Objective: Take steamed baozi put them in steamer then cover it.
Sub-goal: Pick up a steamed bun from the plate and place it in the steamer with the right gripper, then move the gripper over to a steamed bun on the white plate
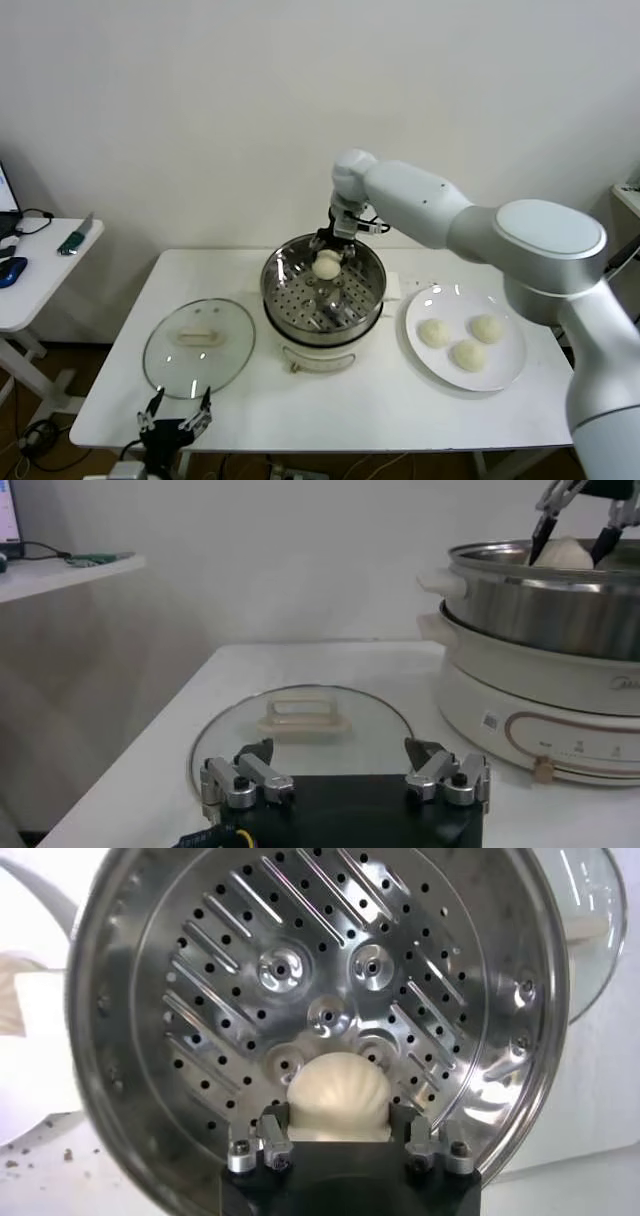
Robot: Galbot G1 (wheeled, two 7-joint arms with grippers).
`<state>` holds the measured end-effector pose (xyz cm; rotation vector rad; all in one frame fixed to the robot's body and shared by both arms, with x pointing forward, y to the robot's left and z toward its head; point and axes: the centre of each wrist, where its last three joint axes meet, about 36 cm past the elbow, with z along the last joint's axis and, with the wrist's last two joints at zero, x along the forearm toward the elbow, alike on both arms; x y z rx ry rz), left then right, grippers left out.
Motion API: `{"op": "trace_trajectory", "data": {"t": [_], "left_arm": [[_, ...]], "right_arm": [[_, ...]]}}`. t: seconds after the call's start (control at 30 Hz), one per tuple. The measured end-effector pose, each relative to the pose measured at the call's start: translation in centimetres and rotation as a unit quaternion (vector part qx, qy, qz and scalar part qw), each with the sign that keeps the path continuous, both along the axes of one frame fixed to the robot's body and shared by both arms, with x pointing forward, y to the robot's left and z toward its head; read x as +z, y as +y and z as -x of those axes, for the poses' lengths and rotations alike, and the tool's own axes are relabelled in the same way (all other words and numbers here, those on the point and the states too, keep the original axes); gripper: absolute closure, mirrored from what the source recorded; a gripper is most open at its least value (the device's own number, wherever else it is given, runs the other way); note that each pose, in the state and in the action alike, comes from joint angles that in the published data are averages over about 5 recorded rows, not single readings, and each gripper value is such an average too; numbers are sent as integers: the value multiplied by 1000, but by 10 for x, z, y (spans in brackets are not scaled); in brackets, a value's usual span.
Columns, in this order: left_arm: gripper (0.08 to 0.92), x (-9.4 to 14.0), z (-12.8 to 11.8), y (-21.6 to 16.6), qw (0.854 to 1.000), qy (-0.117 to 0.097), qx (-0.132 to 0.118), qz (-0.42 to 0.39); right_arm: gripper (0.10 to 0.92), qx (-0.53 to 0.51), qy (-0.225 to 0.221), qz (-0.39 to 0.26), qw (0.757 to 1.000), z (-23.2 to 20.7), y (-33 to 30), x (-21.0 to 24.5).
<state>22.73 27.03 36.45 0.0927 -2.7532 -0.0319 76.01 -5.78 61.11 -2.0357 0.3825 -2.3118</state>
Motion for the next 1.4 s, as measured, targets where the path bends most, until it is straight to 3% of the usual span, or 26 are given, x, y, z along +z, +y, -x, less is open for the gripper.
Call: {"op": "trace_trajectory", "data": {"t": [0.3,0.57,0.8,1.13,1.4], "left_arm": [[177,-2,-1,0,1000,-1,0,1],[177,2,-1,-1,1000,-4,0,1],[177,4,-1,-3,1000,-4,-1,1],[177,4,0,-3,1000,-5,-3,-4],[177,5,-1,-4,1000,-8,-4,-4]], "right_arm": [[210,-14,0,-8,1000,-6,1,-10],[199,-19,-3,-20,1000,-8,-3,5],[200,-21,7,-27,999,-5,-25,48],[200,-83,70,-62,992,16,-124,93],[200,-272,88,-82,955,52,-214,90]]}}
